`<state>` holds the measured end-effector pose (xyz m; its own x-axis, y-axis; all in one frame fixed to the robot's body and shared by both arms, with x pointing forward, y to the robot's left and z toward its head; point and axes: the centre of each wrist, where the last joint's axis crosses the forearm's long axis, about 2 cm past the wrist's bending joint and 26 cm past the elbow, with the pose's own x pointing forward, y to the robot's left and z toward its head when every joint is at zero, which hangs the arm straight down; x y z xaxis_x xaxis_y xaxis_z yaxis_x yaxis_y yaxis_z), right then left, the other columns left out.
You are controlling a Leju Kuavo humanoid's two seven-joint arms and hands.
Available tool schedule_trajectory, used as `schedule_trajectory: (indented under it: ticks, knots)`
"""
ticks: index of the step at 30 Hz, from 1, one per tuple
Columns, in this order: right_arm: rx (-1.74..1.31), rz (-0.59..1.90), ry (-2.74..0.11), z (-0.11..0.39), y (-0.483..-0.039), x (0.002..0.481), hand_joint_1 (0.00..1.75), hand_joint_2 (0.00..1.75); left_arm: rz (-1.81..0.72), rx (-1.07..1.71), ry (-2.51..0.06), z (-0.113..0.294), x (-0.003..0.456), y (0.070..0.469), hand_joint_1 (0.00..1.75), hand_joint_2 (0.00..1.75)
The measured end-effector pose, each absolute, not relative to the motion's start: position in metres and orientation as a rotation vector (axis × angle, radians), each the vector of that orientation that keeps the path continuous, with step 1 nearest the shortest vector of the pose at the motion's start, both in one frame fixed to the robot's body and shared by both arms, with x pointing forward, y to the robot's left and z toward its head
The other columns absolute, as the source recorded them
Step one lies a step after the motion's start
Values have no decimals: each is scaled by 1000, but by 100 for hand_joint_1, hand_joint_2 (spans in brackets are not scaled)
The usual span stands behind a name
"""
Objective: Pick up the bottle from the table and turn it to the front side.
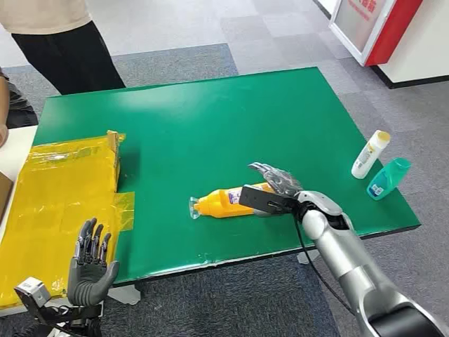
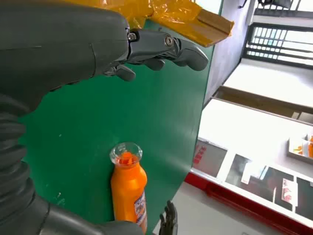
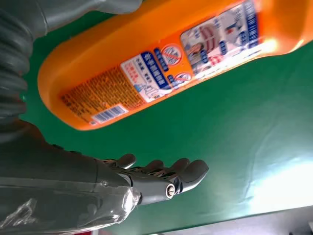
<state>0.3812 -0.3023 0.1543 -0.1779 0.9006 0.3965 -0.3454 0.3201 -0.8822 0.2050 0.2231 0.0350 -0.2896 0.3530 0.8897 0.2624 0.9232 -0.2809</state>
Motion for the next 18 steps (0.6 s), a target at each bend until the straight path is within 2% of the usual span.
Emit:
schedule_trajectory:
  ticks: [11,12,15,16,18]
  knots:
    - [-511,1397,-1011,148,-318,421,0,175,41,-501,-1862,31,214,219,0,175]
    - [-503,1410,-982,147,-319,423,29,175,37,-504,-1860,31,215,219,0,175]
    - [-486,1445,-924,147,-321,427,160,175,29,-509,-1857,30,217,218,0,175]
    - [-484,1452,-916,147,-322,428,175,175,26,-509,-1856,30,218,218,0,175]
    - [-477,1463,-911,147,-323,429,175,175,20,-508,-1853,29,218,218,0,175]
